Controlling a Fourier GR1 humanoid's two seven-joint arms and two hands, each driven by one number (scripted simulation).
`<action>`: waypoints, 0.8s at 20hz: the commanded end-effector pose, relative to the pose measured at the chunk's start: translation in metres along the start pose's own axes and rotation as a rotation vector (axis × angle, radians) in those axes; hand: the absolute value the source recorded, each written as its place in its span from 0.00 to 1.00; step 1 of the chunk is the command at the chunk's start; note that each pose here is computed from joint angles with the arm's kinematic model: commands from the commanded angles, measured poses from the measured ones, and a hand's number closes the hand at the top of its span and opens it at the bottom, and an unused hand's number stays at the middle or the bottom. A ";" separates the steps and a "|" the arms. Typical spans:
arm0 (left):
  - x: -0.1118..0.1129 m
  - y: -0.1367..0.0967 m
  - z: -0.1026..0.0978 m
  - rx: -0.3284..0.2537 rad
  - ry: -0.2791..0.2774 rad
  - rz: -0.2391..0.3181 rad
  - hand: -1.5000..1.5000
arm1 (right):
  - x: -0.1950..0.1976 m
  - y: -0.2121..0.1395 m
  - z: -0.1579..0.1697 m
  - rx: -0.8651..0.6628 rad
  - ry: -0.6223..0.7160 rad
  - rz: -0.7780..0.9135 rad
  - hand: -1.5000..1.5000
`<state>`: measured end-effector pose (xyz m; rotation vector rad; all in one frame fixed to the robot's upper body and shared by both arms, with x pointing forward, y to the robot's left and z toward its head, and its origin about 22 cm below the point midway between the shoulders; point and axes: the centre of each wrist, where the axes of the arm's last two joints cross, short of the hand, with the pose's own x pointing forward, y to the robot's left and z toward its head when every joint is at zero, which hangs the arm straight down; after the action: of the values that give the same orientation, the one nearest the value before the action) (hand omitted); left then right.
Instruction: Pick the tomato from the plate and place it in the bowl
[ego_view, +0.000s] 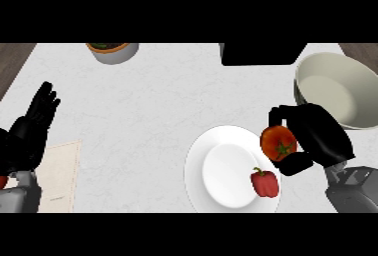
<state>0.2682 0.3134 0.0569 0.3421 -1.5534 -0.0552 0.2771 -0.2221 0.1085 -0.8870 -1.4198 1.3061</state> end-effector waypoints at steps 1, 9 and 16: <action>-0.006 0.007 0.010 0.004 -0.002 -0.003 0.50 | 0.002 -0.056 0.010 -0.292 0.029 -0.057 1.00; 0.007 -0.016 -0.006 -0.002 -0.019 -0.002 0.50 | -0.027 -0.124 0.043 -0.410 0.149 -0.184 1.00; 0.013 -0.003 -0.016 -0.020 -0.024 0.003 0.50 | -0.094 -0.133 0.029 -0.405 0.166 -0.295 1.00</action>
<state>0.2781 0.3114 0.0604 0.3304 -1.5702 -0.0668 0.2701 -0.3047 0.2259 -1.0143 -1.6339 0.7800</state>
